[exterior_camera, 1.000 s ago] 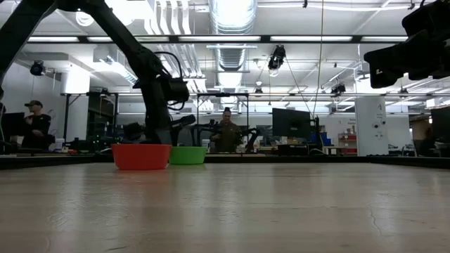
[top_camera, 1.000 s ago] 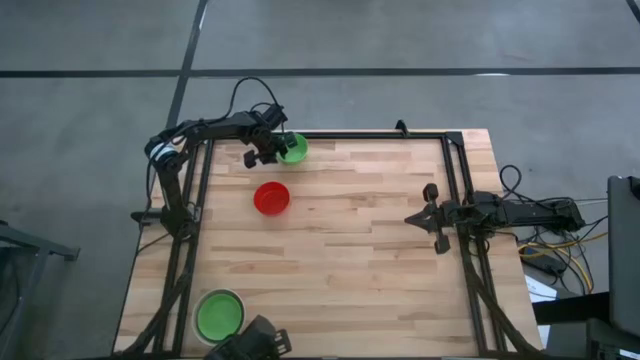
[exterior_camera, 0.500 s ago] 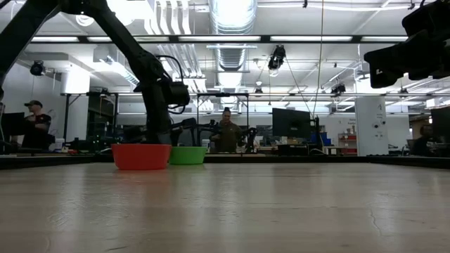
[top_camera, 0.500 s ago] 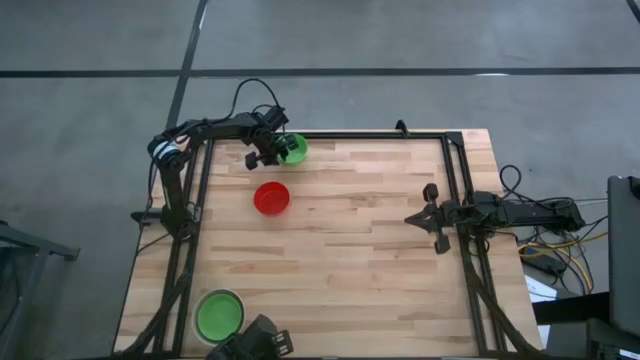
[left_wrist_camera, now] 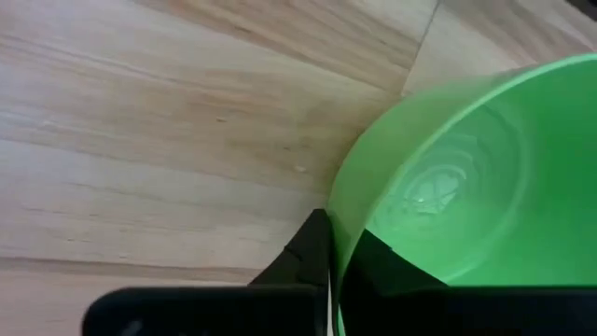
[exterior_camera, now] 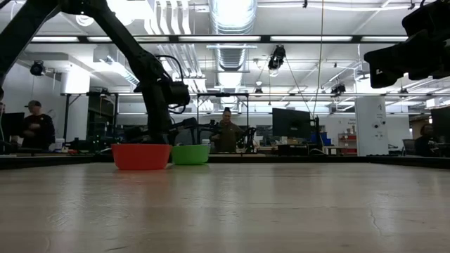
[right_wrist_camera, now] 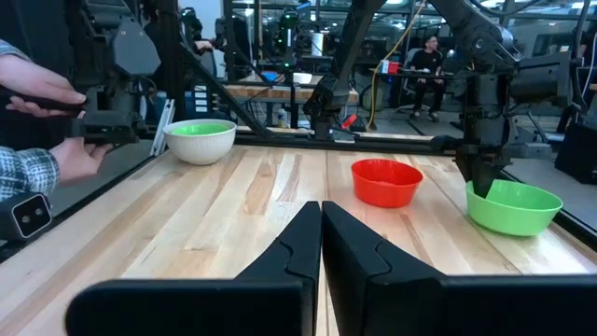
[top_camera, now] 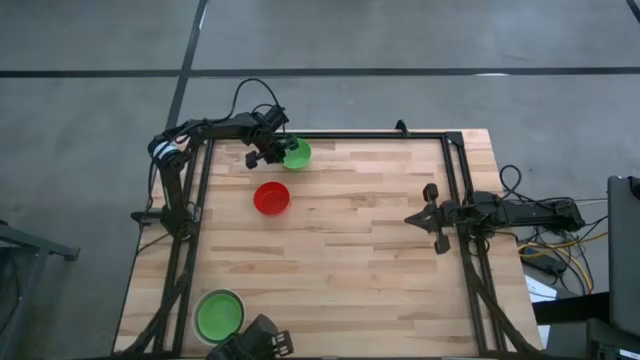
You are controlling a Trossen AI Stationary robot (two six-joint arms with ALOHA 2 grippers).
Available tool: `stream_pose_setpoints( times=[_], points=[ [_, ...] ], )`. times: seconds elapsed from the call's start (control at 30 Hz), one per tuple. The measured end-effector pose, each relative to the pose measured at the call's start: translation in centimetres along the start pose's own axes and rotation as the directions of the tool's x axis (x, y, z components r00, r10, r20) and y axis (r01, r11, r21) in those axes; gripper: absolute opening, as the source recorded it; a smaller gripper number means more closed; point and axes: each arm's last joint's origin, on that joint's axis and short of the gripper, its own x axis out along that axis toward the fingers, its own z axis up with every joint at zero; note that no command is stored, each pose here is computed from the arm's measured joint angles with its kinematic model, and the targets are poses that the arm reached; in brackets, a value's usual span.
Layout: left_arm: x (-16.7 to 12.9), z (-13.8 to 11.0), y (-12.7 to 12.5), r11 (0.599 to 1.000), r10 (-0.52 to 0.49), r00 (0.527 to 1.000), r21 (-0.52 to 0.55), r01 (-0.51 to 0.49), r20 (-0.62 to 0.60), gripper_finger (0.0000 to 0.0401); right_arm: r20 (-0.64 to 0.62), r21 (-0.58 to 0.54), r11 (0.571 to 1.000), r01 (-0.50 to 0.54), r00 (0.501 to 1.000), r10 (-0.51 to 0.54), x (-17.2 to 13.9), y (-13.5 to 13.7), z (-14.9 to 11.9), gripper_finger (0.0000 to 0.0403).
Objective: Nest bowls inside each other
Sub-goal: Stack the green bowl on top of the green bowl
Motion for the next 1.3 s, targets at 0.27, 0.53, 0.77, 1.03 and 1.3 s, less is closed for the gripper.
stream_pose_setpoints(
  times=[0.27,0.53,0.77,1.03,1.3],
  points=[
    [-0.4,0.1,-0.6,0.994,-0.029,1.0,0.103,0.029,0.002,0.0004,0.0,0.0,1.0,0.001,1.0,-0.001,0.0,0.0,0.0,0.0009],
    [-2.7,0.7,-3.2,0.963,-0.126,0.991,0.245,0.112,0.044,0.0004,0.0,0.0,1.0,0.001,1.0,-0.001,0.0,0.0,0.0,0.0009],
    [-5.7,0.8,-6.5,0.894,-0.244,0.965,0.406,0.187,0.093,0.0004,0.0,0.0,1.0,0.001,1.0,-0.001,0.0,0.0,0.0,0.0009],
    [-9.6,0.2,-10.0,0.789,-0.369,0.915,0.576,0.214,0.165,0.0004,0.0,0.0,1.0,0.0,1.0,0.0,0.0,0.0,0.0,0.0009],
    [-12.1,-1.1,-11.8,0.718,-0.43,0.881,0.667,0.201,0.198,0.0004,0.0,0.0,1.0,0.001,1.0,-0.001,0.0,0.0,0.0,0.0009]
  ],
)
